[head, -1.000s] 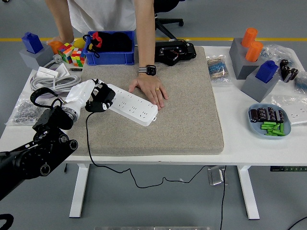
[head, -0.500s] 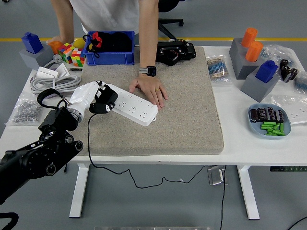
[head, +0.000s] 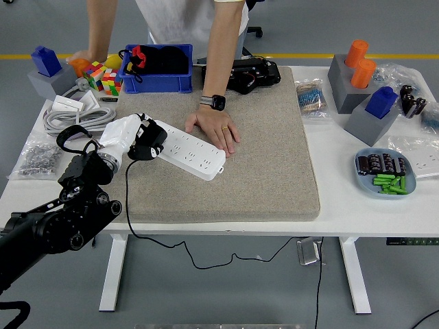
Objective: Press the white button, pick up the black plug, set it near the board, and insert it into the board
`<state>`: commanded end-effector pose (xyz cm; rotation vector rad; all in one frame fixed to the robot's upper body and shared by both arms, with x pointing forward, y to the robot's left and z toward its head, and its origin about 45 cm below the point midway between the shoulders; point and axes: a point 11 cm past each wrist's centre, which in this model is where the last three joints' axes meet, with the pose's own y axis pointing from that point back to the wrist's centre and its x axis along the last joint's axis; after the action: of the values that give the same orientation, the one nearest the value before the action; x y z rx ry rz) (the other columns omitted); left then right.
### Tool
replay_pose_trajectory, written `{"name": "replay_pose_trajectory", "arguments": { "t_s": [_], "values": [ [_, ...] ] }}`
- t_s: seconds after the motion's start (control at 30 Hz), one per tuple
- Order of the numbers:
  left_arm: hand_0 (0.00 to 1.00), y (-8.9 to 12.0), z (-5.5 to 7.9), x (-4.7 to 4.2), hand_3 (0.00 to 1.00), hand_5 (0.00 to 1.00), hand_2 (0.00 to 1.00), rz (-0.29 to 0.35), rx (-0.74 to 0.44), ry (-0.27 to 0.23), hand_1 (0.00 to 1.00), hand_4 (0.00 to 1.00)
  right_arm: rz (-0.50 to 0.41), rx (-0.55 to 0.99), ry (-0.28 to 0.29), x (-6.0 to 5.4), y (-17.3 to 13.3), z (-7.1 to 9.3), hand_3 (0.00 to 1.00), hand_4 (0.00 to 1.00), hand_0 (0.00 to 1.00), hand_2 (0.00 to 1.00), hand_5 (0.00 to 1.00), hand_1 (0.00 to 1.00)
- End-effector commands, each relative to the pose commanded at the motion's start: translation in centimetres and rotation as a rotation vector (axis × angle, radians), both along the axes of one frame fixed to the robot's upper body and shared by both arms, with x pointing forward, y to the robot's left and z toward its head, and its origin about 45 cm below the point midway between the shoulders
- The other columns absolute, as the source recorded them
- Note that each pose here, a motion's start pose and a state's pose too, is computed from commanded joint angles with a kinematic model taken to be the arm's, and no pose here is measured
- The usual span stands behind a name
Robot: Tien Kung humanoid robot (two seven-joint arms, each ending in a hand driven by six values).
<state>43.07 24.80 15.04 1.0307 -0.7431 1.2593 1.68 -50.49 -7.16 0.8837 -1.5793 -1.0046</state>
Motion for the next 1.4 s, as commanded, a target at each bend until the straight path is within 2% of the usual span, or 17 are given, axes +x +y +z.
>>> {"name": "replay_pose_trajectory", "arguments": {
  "t_s": [0.77, 0.8, 0.97, 1.0, 1.17, 1.2, 1.37, 1.4],
  "values": [
    [0.148, -0.4, -0.7, -0.24, 0.591, 0.002, 0.208, -0.007, 0.002, 0.027, 0.124, 0.386, -0.003, 0.002, -0.001, 0.0, 0.1, 0.0, 0.655, 0.726, 0.808, 0.711, 0.482, 0.711],
    [0.171, -0.4, -0.7, -0.24, 0.613, 0.002, 0.277, -0.007, -0.002, 0.029, 0.231, 0.458, -0.002, 0.002, -0.001, -0.1, 0.1, 0.0, 0.653, 0.723, 0.807, 0.710, 0.479, 0.712],
    [0.171, -0.4, -0.9, -0.31, 0.613, 0.002, 0.277, -0.009, -0.024, 0.044, 0.231, 0.458, -0.002, 0.003, -0.001, -0.1, 0.1, -0.1, 0.653, 0.723, 0.807, 0.710, 0.479, 0.712],
    [0.247, -0.4, -1.0, -0.34, 0.638, 0.002, 0.443, -0.009, -0.027, 0.049, 0.454, 0.757, -0.002, 0.004, -0.001, -0.1, 0.2, -0.1, 0.653, 0.722, 0.808, 0.711, 0.478, 0.712],
    [0.247, -0.5, -1.4, -0.55, 0.638, 0.002, 0.443, -0.017, -0.041, 0.077, 0.454, 0.757, -0.002, 0.005, 0.000, -0.1, 0.2, -0.1, 0.653, 0.722, 0.808, 0.711, 0.478, 0.712],
    [0.643, -0.5, -1.4, -0.58, 0.804, 0.039, 0.635, -0.018, -0.042, 0.078, 0.738, 0.862, -0.002, 0.005, 0.000, -0.1, 0.2, -0.1, 0.651, 0.722, 0.808, 0.710, 0.478, 0.711],
    [0.643, -0.6, -1.3, -0.57, 0.804, 0.039, 0.635, -0.024, -0.038, 0.066, 0.738, 0.862, -0.003, 0.005, 0.000, -0.1, 0.2, -0.1, 0.651, 0.722, 0.808, 0.710, 0.478, 0.711],
    [0.802, -0.6, -1.2, -0.56, 0.858, 0.113, 0.796, -0.026, -0.037, 0.062, 0.877, 0.894, -0.004, 0.006, -0.001, -0.1, 0.2, -0.1, 0.652, 0.721, 0.808, 0.710, 0.475, 0.711]
  ]
}}
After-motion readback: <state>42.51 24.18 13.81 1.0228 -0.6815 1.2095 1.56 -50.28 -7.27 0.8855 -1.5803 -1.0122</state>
